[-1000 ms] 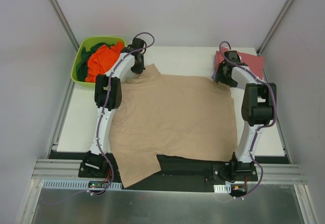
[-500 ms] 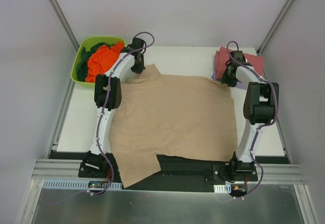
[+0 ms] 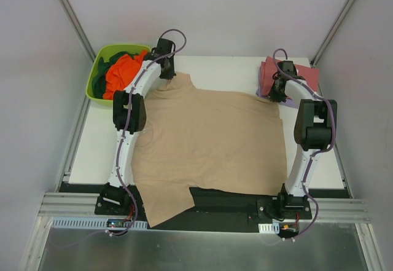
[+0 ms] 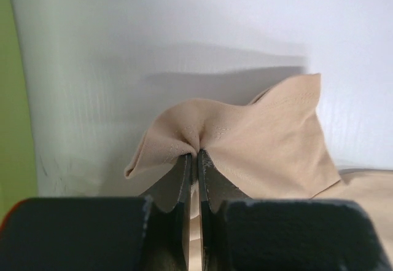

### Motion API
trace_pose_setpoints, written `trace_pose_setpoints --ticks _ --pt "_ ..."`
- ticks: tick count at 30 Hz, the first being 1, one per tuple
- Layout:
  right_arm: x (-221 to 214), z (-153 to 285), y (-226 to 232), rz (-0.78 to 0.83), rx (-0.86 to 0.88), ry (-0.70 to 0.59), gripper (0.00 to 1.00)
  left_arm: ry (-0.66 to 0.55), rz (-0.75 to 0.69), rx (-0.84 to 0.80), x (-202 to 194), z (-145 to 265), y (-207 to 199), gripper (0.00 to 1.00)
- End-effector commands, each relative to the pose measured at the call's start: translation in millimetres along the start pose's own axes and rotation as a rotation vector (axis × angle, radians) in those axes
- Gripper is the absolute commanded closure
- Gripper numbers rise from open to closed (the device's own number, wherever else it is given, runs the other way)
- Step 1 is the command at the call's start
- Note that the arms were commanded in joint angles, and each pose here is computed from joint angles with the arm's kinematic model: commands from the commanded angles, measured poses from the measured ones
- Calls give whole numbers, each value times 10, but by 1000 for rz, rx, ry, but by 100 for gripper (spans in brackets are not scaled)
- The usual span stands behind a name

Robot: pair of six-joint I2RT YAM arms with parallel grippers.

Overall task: Fold and stack the t-shirts
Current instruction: Grap the side of the flattened tshirt furthest away from the robot with both arms

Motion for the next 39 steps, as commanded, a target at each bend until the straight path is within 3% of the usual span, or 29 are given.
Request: trace_pose_setpoints --ticks 1,8,24,29,39 --pt "340 264 111 21 69 -132 100 -202 -14 -91 700 576 -82 100" --pt "320 566 212 78 195 -187 100 -236 -63 -197 753 846 -234 100" --pt "737 744 245 133 168 -285 100 -403 -125 -195 1209 923 -273 100" --pt "640 865 254 142 207 -272 100 -338 -150 -292 952 1074 -426 100" --pt "98 1019 168 145 280 -193 100 -248 -222 -314 168 1407 -531 100"
Point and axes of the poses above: each gripper's point midway between its finger pads, its own z axis back along the fingers, its own y axis along the line the jaws close on, x = y × z, the point moved 1 cm from there along z, back along the fingers, and after that the axes turned 1 degree about -z, right-handed, at the moved point
